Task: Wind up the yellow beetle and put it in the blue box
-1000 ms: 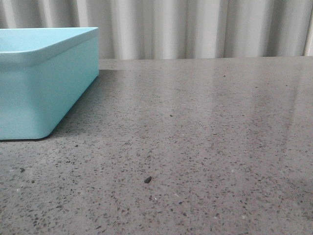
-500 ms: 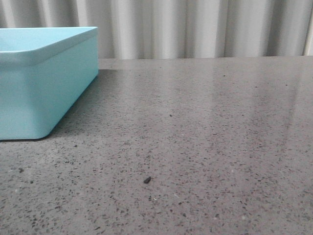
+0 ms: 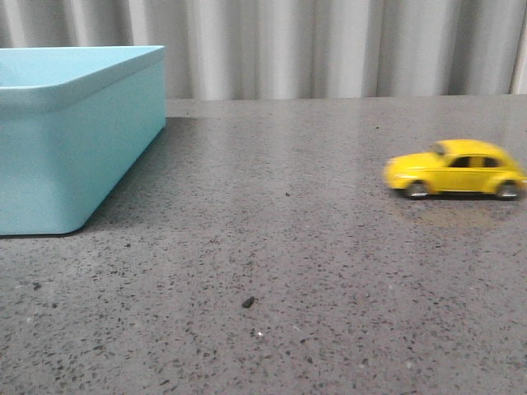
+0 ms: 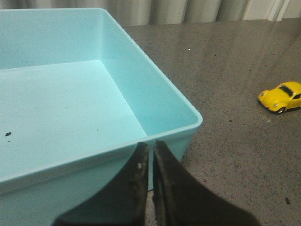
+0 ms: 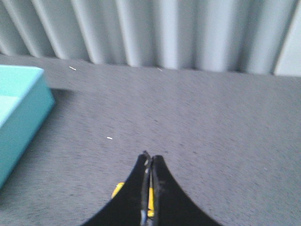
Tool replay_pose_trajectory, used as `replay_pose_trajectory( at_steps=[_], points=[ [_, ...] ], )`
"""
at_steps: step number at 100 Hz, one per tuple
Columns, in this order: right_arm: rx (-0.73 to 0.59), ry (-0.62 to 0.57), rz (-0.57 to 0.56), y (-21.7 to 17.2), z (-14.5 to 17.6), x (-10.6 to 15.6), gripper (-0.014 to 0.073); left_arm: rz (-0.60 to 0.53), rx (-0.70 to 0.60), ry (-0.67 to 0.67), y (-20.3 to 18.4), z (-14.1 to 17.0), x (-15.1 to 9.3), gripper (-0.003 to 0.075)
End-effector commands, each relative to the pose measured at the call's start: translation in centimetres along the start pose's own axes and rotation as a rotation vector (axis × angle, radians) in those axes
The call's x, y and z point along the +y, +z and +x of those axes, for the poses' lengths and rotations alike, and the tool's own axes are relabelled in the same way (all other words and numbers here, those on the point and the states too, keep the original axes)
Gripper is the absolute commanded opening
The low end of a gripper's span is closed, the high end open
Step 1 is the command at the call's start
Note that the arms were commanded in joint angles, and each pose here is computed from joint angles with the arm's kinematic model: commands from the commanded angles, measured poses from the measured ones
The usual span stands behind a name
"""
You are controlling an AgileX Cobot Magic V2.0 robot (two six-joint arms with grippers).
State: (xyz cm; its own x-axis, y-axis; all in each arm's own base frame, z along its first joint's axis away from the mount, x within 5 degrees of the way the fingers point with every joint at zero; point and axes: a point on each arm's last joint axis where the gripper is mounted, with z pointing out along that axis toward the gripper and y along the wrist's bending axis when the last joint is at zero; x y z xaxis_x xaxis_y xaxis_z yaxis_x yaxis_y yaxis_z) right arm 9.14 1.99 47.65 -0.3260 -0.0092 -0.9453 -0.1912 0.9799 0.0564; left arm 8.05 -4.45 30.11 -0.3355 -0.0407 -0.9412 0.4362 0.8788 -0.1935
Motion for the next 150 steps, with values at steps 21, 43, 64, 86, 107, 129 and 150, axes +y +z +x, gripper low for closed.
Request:
replay_pose_trajectory(
  at_steps=[21, 43, 64, 86, 107, 129, 150],
  points=[
    [-0.253, -0.112, -0.019, -3.8, 5.1, -0.4, -0.0053, -0.031, -0.156, 0.032, -0.3, -2.4, 0.1, -0.0020],
    [-0.322, -0.112, -0.026, -3.2, 8.6, -0.6, -0.0053, -0.026, -0.138, 0.221, 0.2, -4.2, -0.2, -0.0020],
    [-0.381, -0.112, -0.029, -3.3, 8.6, -0.6, -0.0053, 0.060, 0.004, 0.425, 2.6, -7.3, -0.9, 0.0104],
    [-0.416, -0.111, -0.030, -3.4, 8.3, -0.5, -0.0053, 0.165, 0.067, 0.518, 6.9, -10.7, -2.1, 0.0492],
    [-0.408, -0.113, -0.041, -3.4, 8.3, -0.5, -0.0053, 0.258, 0.133, 0.566, 11.5, -12.9, -3.7, 0.0526],
    [-0.391, -0.116, -0.061, -3.3, 8.5, -0.4, -0.0053, 0.386, 0.395, 0.784, 17.0, -12.5, -5.7, 0.0524],
    [-0.381, -0.116, -0.061, -3.3, 8.6, -0.5, -0.0053, 0.411, 0.560, 0.999, 21.0, -12.5, -7.2, 0.0491]
  ],
)
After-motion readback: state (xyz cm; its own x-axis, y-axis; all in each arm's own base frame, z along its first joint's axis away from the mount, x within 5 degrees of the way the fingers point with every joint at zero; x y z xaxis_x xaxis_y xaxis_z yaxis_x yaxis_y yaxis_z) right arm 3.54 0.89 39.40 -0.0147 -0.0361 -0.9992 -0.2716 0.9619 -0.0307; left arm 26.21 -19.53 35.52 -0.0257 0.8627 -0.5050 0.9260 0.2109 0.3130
